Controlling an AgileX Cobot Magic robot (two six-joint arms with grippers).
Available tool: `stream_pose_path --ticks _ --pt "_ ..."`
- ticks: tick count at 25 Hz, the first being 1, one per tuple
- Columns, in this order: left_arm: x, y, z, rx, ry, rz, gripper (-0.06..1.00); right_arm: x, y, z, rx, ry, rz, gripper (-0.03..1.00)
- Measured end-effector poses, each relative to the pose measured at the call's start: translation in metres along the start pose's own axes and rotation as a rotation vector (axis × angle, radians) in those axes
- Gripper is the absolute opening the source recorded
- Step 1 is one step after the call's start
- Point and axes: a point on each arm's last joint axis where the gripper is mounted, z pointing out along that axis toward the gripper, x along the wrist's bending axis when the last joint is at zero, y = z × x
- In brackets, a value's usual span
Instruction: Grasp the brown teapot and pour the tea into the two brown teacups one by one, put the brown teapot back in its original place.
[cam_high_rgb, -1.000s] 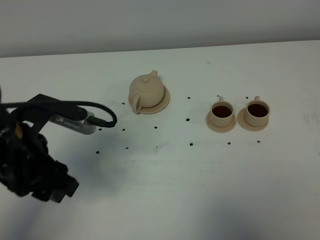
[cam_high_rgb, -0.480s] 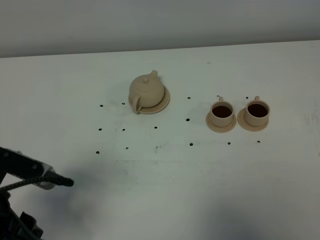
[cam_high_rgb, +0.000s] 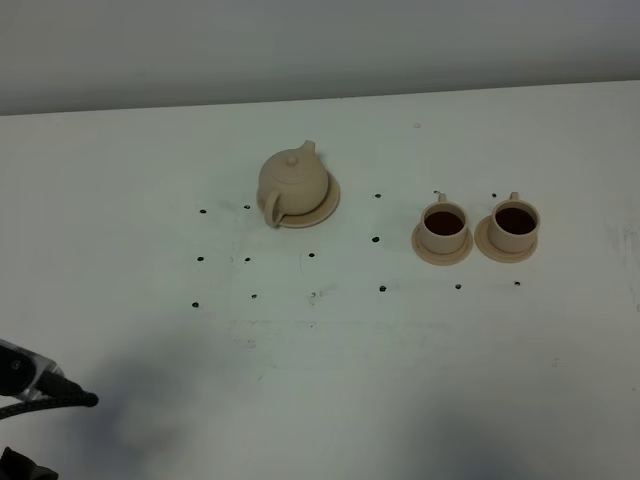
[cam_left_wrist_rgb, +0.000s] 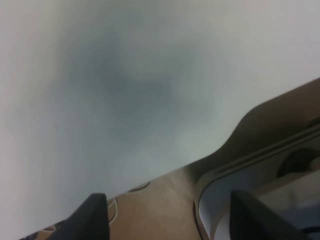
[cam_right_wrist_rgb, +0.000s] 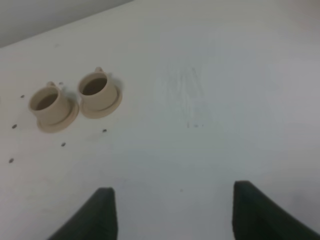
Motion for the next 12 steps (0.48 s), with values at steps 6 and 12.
stream_pose_path --ticks 6,12 --pt "0.006 -0.009 0.008 -0.009 0.009 -0.037 0.53 0.0 0.0 0.0 0.0 0.0 0.0 0.49" --pt "0.012 -0.014 0.003 -0.053 0.031 -0.123 0.53 0.0 0.0 0.0 0.0 0.0 0.0 0.49"
